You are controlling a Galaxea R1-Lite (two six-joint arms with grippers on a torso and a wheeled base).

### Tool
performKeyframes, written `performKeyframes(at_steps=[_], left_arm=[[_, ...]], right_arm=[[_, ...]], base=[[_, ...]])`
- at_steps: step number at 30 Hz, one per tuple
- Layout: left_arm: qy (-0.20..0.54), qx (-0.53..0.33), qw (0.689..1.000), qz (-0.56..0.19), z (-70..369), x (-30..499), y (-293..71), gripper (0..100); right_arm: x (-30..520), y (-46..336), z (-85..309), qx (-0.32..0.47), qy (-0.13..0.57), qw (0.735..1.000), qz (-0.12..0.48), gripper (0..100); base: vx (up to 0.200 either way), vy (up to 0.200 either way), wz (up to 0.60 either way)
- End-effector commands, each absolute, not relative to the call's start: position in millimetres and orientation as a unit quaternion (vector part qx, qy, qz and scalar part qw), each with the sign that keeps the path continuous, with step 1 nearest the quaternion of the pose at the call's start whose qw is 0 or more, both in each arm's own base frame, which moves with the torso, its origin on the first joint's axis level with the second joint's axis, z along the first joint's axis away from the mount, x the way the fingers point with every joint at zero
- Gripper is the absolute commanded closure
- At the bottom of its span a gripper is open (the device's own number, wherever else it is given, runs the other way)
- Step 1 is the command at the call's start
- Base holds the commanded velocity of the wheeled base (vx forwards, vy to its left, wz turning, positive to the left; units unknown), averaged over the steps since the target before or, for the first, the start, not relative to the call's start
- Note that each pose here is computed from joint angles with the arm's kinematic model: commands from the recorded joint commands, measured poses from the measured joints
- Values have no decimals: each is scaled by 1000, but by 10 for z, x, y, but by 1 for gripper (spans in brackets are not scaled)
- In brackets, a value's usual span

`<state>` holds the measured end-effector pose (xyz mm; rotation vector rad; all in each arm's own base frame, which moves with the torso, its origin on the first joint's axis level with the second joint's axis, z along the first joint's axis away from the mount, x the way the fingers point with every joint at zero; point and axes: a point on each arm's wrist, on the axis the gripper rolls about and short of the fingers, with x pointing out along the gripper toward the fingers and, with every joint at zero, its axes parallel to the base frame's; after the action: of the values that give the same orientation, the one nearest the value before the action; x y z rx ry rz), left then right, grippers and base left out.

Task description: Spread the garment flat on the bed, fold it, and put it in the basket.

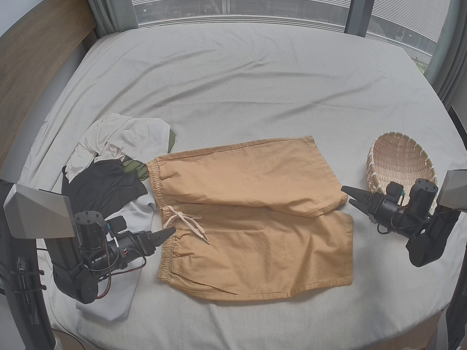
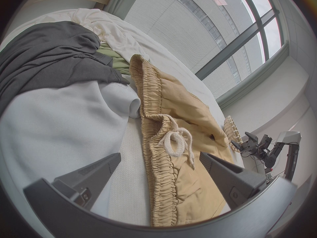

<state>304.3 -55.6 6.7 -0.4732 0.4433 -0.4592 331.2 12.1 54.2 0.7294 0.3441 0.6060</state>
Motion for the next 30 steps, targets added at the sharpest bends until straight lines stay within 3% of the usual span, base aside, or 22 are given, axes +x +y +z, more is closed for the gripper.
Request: performKeyframes(at_steps=[1, 13, 27, 28, 30], left_arm=[[214, -231, 923, -223, 68, 3046, -549, 0], [214, -231, 923, -222, 74, 3040, -543, 0], [213, -231, 923, -221, 76, 3044, -543, 0], [213, -231, 923, -222, 76, 3044, -543, 0], [213, -231, 923, -221, 76, 3044, -543, 0]], right_arm=[[3309, 106, 519, 350, 167, 876, 286, 0], [3166, 69, 157, 310, 217, 886, 269, 0], [3224, 72, 71, 314, 223, 884, 266, 0], [3235, 91, 78, 316, 221, 883, 267, 100], [3260, 89, 89, 316, 216, 885, 265, 100]], base=[[0, 0, 0], [0, 0, 0], [0, 0, 0], [0, 0, 0], [0, 0, 0]])
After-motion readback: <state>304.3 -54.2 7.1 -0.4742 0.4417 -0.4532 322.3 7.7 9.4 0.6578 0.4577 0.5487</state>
